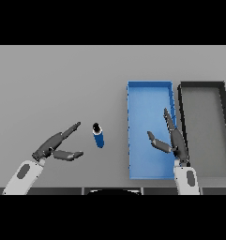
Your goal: Pick up the blue pipe and place it into the blue bin.
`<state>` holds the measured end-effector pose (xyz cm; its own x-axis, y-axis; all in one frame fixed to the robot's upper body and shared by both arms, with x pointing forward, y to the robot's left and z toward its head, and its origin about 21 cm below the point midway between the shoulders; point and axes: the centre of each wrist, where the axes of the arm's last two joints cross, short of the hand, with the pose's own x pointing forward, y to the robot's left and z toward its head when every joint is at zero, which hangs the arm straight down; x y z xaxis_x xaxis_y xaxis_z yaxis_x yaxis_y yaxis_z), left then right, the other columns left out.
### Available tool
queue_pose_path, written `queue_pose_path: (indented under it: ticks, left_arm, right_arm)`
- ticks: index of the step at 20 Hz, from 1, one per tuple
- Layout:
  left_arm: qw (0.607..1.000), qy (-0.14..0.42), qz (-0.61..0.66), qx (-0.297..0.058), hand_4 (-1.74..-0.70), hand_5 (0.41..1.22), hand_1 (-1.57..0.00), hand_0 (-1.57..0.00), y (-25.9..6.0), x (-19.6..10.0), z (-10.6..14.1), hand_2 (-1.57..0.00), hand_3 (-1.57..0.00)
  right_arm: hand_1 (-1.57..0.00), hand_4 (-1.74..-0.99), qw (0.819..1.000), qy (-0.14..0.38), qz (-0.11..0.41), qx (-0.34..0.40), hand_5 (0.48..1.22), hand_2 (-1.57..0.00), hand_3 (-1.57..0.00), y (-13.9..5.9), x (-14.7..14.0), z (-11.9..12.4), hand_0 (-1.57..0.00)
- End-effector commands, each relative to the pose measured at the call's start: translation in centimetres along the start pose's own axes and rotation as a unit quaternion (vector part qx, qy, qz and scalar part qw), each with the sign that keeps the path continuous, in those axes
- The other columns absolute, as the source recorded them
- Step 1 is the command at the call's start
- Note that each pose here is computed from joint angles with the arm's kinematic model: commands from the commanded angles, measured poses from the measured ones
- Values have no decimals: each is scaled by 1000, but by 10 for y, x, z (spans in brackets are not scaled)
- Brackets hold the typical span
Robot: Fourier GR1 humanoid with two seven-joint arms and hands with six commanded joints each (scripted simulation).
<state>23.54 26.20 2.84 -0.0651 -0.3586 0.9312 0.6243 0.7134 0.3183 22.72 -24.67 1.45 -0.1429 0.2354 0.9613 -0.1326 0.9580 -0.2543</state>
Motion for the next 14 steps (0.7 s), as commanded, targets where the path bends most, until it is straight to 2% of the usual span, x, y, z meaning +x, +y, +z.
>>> queue_pose_path:
  ticks: [1,4,12,14]
  left_arm:
    - [1000,-3,-2,-9,-1097,454,1,1,-8,0,-4,1,1]
    - [1000,-11,10,-27,-1114,447,1,1,-21,1,-15,1,1]
    - [998,-4,36,-56,-1117,448,1,1,-51,-4,-63,1,1]
    - [998,-7,22,-53,-1095,441,1,1,-58,-7,-74,1,1]
  right_arm:
    - [1,-1257,1000,1,-2,1,617,1,1,1,1,-1,1]
    - [1,-1265,1000,3,-7,2,616,1,1,5,-2,2,1]
    - [1,-1274,1000,9,-15,-5,605,1,1,2,-1,4,1]
    - [1,-1266,1000,6,-11,-8,598,1,1,1,0,5,1]
